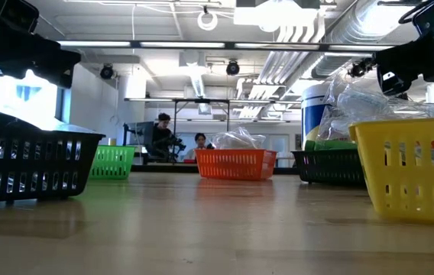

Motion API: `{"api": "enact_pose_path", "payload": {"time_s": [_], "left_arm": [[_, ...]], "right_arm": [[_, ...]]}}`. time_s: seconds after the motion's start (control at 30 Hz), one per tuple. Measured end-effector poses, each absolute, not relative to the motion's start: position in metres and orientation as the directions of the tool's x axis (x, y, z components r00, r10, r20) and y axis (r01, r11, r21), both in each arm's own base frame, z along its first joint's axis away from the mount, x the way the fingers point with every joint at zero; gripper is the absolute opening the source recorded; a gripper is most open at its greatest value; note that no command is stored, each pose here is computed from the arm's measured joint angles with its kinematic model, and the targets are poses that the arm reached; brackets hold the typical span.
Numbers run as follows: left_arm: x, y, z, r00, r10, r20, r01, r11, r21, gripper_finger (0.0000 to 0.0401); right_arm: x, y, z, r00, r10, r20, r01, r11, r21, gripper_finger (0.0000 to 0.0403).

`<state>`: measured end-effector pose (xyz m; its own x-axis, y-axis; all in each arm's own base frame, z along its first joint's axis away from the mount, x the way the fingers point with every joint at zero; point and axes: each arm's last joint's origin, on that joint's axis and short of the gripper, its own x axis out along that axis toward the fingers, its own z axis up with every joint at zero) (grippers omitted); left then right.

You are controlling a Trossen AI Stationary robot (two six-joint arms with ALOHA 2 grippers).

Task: Pick & Place Travel size toiletries
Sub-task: Return to Home Position

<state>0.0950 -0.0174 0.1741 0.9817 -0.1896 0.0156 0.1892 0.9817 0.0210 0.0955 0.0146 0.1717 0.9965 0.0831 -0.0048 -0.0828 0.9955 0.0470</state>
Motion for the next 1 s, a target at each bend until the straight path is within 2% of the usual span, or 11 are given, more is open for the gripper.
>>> {"api": "enact_pose_path", "payload": {"time_s": [1.0], "left_arm": [[0.0950, -0.0174, 0.1743, 0.982, -0.190, 0.017, 0.190, 0.982, 0.021, 0.0159]], "right_arm": [[0.0960, 0.0147, 0.1712, 0.997, 0.083, -0.001, -0.083, 0.995, 0.055, 0.0003]]}}
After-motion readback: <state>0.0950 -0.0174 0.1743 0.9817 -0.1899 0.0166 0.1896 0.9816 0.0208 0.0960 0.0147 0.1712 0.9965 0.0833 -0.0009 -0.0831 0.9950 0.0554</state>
